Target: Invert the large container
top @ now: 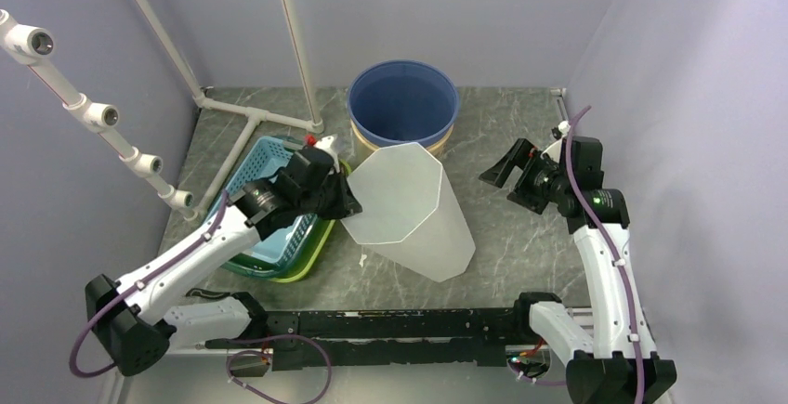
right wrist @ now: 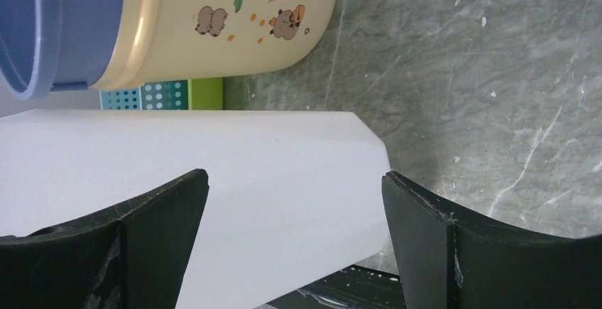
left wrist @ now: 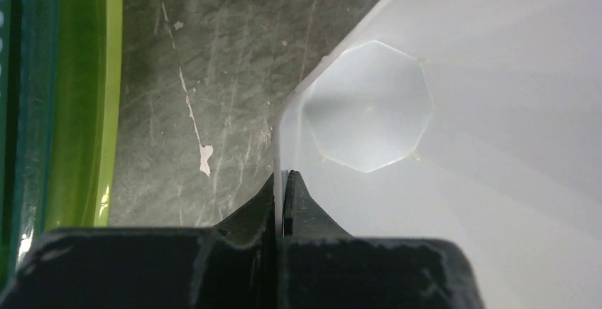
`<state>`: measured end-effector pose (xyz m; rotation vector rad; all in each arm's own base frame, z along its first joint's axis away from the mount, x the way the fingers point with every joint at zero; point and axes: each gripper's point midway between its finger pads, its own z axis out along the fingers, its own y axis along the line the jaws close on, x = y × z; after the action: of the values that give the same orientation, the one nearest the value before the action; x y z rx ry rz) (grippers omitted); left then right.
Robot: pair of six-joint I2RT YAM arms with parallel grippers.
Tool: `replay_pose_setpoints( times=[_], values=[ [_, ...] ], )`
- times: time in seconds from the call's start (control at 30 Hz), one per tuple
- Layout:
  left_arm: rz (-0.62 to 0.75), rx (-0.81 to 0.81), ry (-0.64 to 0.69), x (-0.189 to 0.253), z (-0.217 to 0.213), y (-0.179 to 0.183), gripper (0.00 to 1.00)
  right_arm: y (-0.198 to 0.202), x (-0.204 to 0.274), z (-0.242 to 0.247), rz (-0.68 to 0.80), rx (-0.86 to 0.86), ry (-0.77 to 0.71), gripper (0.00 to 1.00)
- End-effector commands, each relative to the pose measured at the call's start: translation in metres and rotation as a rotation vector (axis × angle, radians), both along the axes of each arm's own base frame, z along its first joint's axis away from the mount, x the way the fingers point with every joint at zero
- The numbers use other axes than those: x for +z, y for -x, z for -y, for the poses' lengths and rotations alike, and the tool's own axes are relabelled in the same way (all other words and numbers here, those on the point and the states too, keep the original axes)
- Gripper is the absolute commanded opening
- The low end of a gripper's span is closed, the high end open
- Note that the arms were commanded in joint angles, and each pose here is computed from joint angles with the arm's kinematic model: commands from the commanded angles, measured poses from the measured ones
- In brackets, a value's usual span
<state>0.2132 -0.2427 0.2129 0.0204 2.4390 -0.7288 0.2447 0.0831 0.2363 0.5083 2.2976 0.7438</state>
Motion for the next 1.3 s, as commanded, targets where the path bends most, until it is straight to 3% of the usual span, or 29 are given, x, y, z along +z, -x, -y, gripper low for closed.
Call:
replay_pose_setpoints(
  times=[0.0, 0.27, 0.6, 0.8, 0.9, 1.1, 1.27],
  values=[
    [0.001, 0.092, 0.178, -0.009, 0.012, -0.011, 0.03, -0.001, 0.027, -0.006, 0.109, 0.024, -0.025, 0.98],
    [-0.039, 0.099, 0.389, -0.049, 0.034, -0.007, 0.03, 0.017, 0.078, -0.030, 0.301, 0.235, -0.052, 0.99],
    [-0.084, 0.191, 0.387, -0.099, 0.047, -0.009, 0.03, 0.051, 0.101, -0.060, 0.405, 0.494, -0.155, 1.00],
    [-0.183, 0.321, 0.495, -0.140, 0.051, -0.001, 0.03, 0.067, 0.085, -0.062, 0.370, 0.537, -0.155, 1.00],
    [-0.221, 0.359, 0.477, -0.159, 0.050, 0.005, 0.03, 0.068, 0.064, -0.061, 0.298, 0.535, -0.144, 1.00],
    [-0.278, 0.370, 0.447, -0.181, 0.058, 0.011, 0.14, 0.075, 0.010, -0.075, 0.068, 0.554, -0.020, 0.97],
    [-0.313, 0.398, 0.409, -0.191, 0.050, 0.017, 0.29, 0.063, -0.013, -0.081, 0.019, 0.504, 0.127, 0.94]
  ],
)
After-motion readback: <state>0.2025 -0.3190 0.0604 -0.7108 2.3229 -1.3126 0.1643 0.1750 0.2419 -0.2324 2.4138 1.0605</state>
